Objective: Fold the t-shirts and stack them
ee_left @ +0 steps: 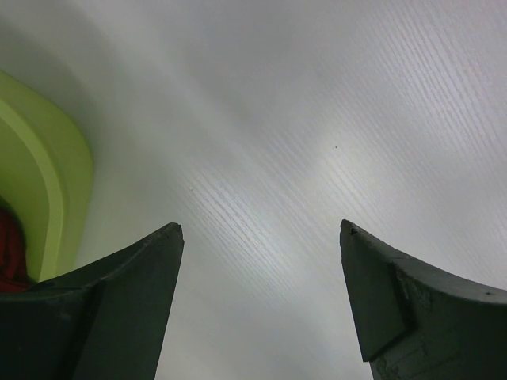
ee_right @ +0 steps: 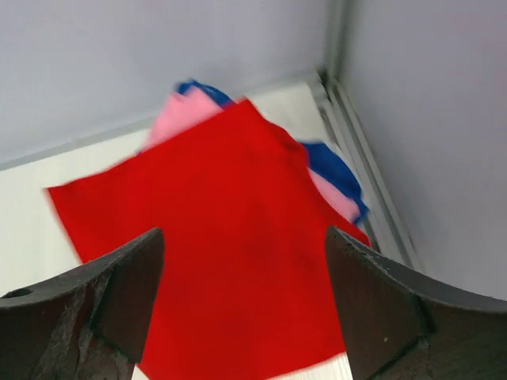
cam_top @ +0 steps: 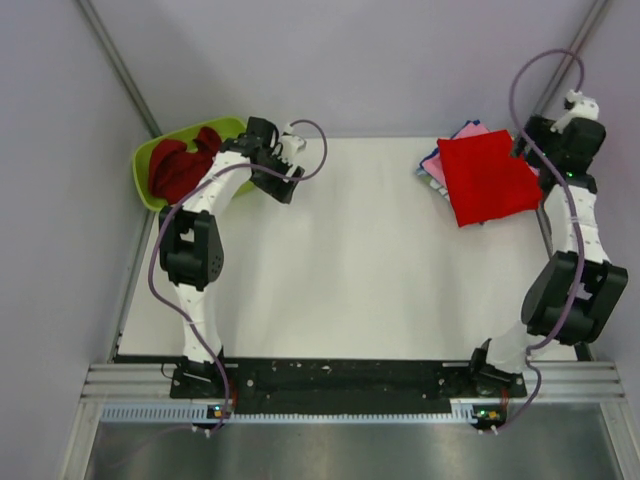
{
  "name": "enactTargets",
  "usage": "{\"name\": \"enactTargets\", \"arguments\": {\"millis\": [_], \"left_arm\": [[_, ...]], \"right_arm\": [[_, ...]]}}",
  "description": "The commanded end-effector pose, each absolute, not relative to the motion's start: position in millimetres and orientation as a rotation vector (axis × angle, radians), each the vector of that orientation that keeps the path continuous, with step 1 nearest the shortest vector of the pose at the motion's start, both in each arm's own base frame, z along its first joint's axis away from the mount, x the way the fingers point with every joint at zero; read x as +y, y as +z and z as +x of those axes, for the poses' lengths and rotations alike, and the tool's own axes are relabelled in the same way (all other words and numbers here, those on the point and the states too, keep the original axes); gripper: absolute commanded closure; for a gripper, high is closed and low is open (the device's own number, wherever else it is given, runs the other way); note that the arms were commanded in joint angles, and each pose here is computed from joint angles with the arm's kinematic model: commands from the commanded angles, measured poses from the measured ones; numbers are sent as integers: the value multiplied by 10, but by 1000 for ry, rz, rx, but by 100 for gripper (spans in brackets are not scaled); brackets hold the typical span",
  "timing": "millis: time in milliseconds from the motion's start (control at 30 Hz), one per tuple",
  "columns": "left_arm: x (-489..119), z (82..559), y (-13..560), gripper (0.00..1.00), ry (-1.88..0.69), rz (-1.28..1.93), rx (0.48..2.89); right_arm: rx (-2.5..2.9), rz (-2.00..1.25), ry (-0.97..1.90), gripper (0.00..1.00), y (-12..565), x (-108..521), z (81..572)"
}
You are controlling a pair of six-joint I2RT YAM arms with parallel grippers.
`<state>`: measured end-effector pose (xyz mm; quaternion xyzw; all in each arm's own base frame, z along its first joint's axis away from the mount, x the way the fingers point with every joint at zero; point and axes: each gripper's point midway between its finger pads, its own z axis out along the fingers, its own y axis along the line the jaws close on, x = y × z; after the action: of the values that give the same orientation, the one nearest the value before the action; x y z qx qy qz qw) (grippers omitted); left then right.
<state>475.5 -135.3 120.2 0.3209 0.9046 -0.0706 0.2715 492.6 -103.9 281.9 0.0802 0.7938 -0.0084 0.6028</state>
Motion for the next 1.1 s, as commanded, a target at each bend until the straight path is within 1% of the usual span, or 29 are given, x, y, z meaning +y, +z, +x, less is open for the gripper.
{"name": "enactTargets", "arguments": {"millis": [0,233,333,433,600,667,700,733,800,867,900,967,1000,1033,1067], "left_arm": [[-1395,4766,1318,16,-230,848,2412],[-1382,4719,1209,16,-234,858,2437],[-1372,4690,1153,16,-234,862,2451],[-1360,4700,1138,16,-222,877,2443],[-1329,4756,1124,16,-188,888,2434],[-1335,4763,1131,16,-189,894,2428],[-1341,4769,1135,16,-191,898,2422],[-1340,4773,1136,16,-190,901,2419],[-1338,4785,1122,16,-186,898,2419],[-1332,4794,1107,16,-185,898,2421],[-1336,4789,1099,16,-190,900,2423],[-1352,4777,1082,16,-199,904,2425],[-1351,4770,1068,16,-200,905,2429],[-1349,4778,1067,16,-197,908,2427],[-1338,4782,1066,16,-193,910,2426]], "right_arm": [[1892,584,161,20,2212,-1442,4660],[1860,796,233,19,1826,-1860,4511],[1812,792,263,20,1813,-1970,4579],[1825,799,322,26,1727,-1985,4687],[1827,909,360,38,1598,-2050,4774],[1845,963,387,39,1515,-2045,4789],[1842,979,407,41,1482,-2034,4805],[1832,984,430,48,1473,-2028,4830],[1828,1028,459,70,1397,-2008,4845],[1810,1106,411,87,1334,-2081,4785],[1789,1143,368,91,1326,-2138,4740],[1722,1212,309,92,1357,-2232,4663],[1688,1236,301,90,1388,-2260,4648],[1664,1267,300,82,1391,-2275,4633],[1650,1289,304,70,1391,-2285,4635]]}}
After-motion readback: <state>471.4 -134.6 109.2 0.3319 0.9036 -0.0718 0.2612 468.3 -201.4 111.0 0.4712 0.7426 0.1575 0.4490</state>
